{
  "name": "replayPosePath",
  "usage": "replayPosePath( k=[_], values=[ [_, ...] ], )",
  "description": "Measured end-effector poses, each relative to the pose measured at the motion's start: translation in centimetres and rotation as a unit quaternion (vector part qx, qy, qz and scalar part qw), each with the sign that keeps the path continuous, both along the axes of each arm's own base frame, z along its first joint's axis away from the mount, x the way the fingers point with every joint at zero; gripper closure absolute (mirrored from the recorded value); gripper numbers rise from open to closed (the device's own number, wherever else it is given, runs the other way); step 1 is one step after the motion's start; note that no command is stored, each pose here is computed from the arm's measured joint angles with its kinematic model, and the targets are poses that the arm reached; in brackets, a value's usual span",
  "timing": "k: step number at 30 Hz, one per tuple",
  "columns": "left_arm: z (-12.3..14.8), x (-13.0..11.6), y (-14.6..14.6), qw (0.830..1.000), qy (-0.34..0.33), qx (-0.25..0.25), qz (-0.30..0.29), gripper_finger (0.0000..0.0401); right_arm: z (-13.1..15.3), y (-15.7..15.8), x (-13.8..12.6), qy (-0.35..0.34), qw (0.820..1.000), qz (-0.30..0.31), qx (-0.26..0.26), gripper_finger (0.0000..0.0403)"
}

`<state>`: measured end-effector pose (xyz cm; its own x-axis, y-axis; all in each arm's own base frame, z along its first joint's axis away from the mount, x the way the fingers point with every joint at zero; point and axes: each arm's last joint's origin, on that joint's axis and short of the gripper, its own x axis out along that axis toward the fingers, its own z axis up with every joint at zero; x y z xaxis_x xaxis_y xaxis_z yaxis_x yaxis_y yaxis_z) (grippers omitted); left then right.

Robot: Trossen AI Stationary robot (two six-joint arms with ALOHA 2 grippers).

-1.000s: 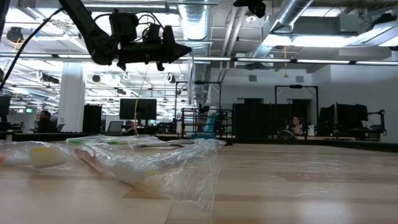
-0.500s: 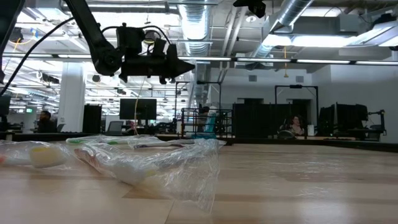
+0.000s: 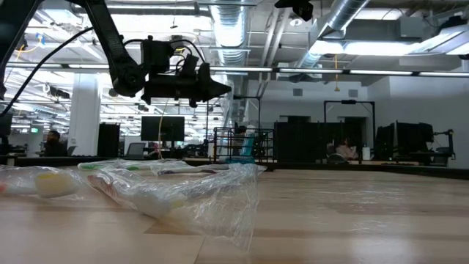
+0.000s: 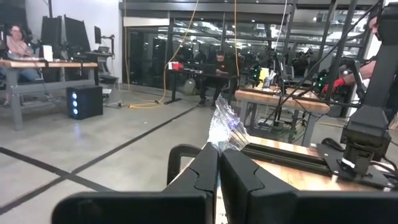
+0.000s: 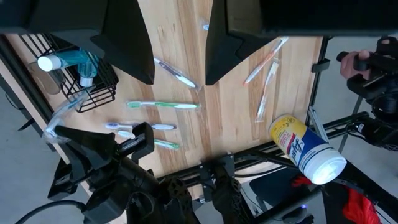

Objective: Pick & Place toothbrushing station
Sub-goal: Put the right blue toothbrush into the black wire organizer, then put the blue toothbrush into the black wire organizer

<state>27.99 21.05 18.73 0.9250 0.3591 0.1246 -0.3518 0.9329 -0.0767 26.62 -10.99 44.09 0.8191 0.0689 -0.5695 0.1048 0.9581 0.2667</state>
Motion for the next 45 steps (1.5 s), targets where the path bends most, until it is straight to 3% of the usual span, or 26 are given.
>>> replayPosePath(
  k=[8,13,21,27,38,42,45],
  values=[
    [-0.3,-0.1,-0.2,1.000,0.006,-0.001,-0.004,0.0401,0.0,0.0,0.0,0.001,1.000,0.001,0.000,0.0269],
    [-1.8,-1.0,-0.9,0.999,0.022,-0.029,-0.006,0.0401,0.0,0.0,0.0,0.001,1.000,0.001,-0.001,0.0269],
    [-2.4,-2.0,-1.5,1.000,0.011,-0.022,-0.003,0.0387,0.0,0.0,0.0,-0.001,1.000,0.005,-0.007,0.0269],
    [-2.4,-1.9,-1.6,0.999,0.009,-0.036,-0.006,0.0330,0.0,0.0,0.0,-0.001,1.000,0.005,-0.007,0.0269],
    [-2.1,-2.0,-1.6,0.999,-0.004,-0.047,-0.007,0.0166,0.0,0.0,0.0,-0.001,1.000,0.005,-0.007,0.0269],
    [-0.1,-2.4,-1.6,0.999,-0.032,-0.022,0.003,0.0133,0.0,0.0,0.0,-0.003,1.000,0.005,-0.008,0.0269],
    [2.6,-2.9,-2.2,0.996,-0.069,-0.048,-0.014,0.0132,0.1,0.0,0.1,-0.010,1.000,0.006,-0.011,0.0269]
  ],
)
